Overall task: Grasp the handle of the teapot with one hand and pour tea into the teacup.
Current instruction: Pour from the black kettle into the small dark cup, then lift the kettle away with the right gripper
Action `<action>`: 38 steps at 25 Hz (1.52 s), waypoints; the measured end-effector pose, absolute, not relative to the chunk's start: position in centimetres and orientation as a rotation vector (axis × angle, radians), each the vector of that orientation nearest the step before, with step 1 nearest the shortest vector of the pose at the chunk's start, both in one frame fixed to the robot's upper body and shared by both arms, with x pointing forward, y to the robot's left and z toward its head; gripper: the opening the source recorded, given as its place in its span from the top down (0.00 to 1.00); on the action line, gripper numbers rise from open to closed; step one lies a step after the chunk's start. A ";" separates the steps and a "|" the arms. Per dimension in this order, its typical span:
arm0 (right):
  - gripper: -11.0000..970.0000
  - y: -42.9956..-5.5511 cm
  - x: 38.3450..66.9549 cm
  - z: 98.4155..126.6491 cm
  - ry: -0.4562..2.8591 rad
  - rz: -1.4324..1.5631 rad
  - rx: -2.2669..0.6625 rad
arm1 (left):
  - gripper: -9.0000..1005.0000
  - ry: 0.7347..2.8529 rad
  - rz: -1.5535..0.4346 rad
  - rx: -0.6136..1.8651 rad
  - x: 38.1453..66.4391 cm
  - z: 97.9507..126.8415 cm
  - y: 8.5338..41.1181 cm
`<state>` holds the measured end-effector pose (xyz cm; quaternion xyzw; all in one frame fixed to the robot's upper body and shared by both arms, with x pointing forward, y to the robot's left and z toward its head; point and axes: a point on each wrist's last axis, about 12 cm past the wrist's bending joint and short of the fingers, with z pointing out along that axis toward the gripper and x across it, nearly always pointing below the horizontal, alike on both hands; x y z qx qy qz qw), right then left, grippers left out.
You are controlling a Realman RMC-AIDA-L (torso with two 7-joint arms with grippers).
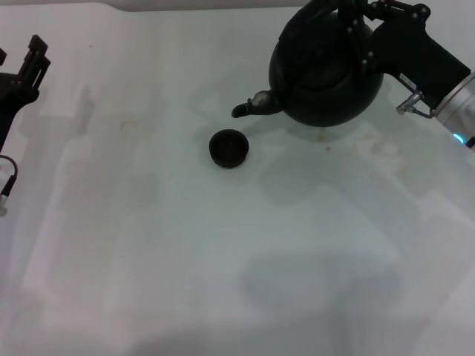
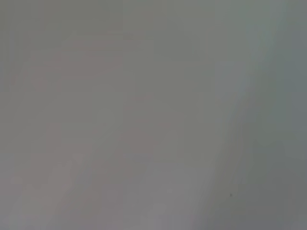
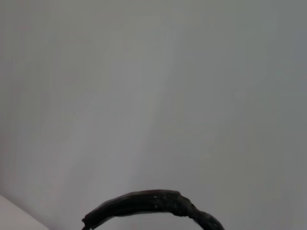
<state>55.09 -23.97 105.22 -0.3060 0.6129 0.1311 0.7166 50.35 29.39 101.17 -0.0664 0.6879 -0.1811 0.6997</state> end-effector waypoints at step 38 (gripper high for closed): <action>0.85 -23.1 55.1 105.7 1.230 0.137 -0.838 | 0.23 1.543 -0.402 -0.136 51.1 101.3 29.2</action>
